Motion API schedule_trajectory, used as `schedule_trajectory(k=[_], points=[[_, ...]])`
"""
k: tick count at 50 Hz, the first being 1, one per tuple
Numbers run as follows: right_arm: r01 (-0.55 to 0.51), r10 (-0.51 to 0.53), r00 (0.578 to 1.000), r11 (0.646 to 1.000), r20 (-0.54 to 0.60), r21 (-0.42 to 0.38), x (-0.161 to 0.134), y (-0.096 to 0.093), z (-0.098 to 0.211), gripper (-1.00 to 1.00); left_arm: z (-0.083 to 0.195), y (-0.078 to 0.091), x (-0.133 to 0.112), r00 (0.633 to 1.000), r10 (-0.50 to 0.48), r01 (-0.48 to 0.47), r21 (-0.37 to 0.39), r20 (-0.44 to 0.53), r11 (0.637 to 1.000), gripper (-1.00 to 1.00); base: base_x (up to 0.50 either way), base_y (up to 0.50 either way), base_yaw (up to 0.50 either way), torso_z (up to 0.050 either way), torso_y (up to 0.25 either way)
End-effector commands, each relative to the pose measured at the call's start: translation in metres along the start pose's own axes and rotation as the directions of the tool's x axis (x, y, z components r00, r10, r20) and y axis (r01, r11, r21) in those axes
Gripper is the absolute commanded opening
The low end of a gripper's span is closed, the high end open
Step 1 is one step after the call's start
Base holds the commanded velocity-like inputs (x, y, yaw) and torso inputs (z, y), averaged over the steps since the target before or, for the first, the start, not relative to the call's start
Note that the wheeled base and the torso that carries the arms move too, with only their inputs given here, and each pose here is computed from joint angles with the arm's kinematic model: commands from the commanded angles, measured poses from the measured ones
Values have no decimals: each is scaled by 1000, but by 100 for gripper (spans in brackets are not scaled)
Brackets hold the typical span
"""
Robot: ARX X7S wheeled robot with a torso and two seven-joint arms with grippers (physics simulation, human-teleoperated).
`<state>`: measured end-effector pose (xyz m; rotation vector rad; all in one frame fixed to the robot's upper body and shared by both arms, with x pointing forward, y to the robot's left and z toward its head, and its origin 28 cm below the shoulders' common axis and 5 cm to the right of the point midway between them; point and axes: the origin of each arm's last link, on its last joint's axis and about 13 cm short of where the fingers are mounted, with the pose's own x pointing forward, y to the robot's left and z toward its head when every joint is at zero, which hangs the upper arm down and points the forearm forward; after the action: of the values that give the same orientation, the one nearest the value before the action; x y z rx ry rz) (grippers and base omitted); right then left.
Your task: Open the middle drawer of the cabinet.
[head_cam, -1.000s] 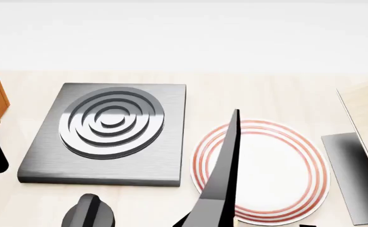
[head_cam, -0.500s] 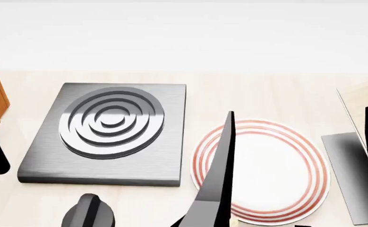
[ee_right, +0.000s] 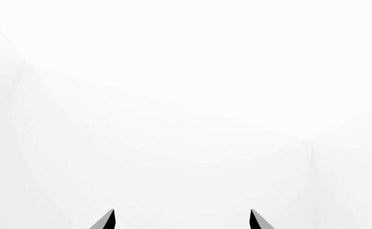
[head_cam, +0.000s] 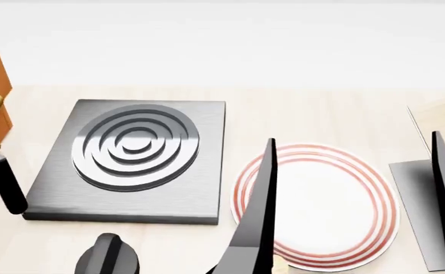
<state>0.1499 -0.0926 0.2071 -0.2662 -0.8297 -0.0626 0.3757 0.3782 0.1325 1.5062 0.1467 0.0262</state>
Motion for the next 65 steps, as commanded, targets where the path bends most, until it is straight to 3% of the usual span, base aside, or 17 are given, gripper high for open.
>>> schedule_trajectory(k=[1, 16, 40, 46, 47, 52, 65], points=[[-4, 4, 1000, 1000, 0, 4, 0, 1, 0, 100, 46, 54, 7, 957, 237, -230, -57, 167, 971, -100, 0, 0, 0, 10, 12], [-7, 7, 1000, 1000, -2, 10, 0, 1, 0, 100, 62, 74, 3, 940, 263, -251, -83, 216, 964, -100, 0, 0, 0, 2, 9], [-7, 7, 1000, 1000, 1, 7, 0, 0, 0, 100, 60, 62, 9, 953, 235, -223, -82, 192, 971, -100, 0, 0, 0, 3, 9], [-9, 9, 1000, 1000, 0, 8, 0, 0, 0, 100, 60, 57, 9, 963, 193, -177, -98, 188, 979, -100, 0, 0, 0, 2, 5], [-9, 9, 1000, 1000, 0, 8, 0, 0, 0, 100, 60, 56, 9, 965, 184, -168, -97, 187, 981, 100, 17, 0, -3, 0, 0], [-9, 9, 1000, 1000, 1, 8, -1, 1, 0, 100, 58, 47, 6, 978, 97, -83, -78, 187, 993, 100, 0, 0, 0, 0, 4], [-12, 12, 1000, 1000, -1, 9, -1, 1, 0, 100, 55, 26, 4, 981, -6, 16, -50, 194, 999, 100, 0, 0, 0, 1, 1]])
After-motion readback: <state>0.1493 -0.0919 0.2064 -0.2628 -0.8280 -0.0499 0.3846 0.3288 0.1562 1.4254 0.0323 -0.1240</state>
